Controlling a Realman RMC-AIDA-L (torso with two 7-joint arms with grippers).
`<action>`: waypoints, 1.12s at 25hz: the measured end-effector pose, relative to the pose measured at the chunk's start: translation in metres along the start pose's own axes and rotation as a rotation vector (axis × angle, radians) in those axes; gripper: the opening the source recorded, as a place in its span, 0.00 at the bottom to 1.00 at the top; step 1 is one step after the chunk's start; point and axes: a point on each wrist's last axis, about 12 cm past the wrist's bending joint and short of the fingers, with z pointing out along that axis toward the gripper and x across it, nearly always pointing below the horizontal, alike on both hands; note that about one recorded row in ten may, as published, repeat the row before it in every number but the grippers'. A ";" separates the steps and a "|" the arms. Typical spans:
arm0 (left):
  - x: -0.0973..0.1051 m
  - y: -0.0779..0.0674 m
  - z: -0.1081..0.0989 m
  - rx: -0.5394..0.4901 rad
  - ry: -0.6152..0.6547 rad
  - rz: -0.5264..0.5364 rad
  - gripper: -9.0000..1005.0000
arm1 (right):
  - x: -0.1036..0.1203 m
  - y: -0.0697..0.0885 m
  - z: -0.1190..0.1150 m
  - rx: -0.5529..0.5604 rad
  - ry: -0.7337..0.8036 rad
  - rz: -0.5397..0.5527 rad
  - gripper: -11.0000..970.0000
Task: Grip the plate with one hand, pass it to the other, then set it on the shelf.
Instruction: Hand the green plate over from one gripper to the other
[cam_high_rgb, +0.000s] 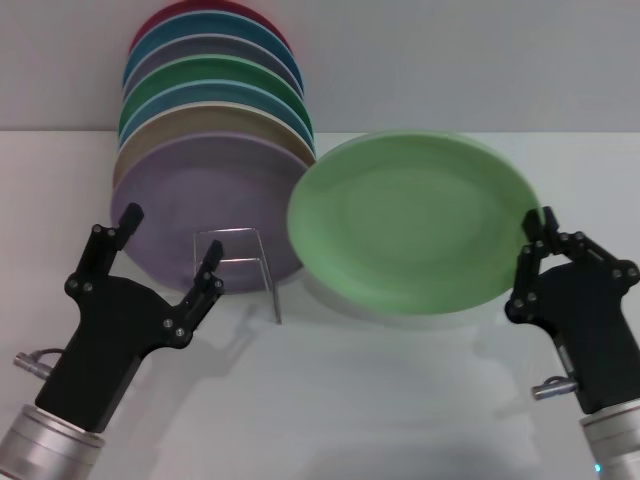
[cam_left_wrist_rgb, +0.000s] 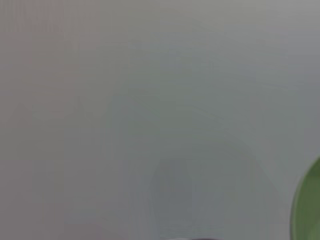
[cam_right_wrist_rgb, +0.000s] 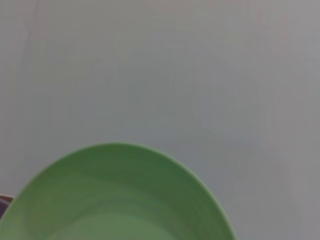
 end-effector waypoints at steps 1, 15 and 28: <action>0.000 -0.001 0.000 0.005 0.003 -0.004 0.78 | -0.001 0.003 0.000 -0.007 0.000 0.000 0.03; 0.002 -0.015 0.002 0.076 0.031 -0.038 0.78 | -0.012 0.033 -0.009 -0.066 0.011 -0.047 0.04; 0.010 -0.013 0.009 0.090 0.092 -0.097 0.77 | -0.016 0.042 -0.015 -0.068 0.030 -0.117 0.04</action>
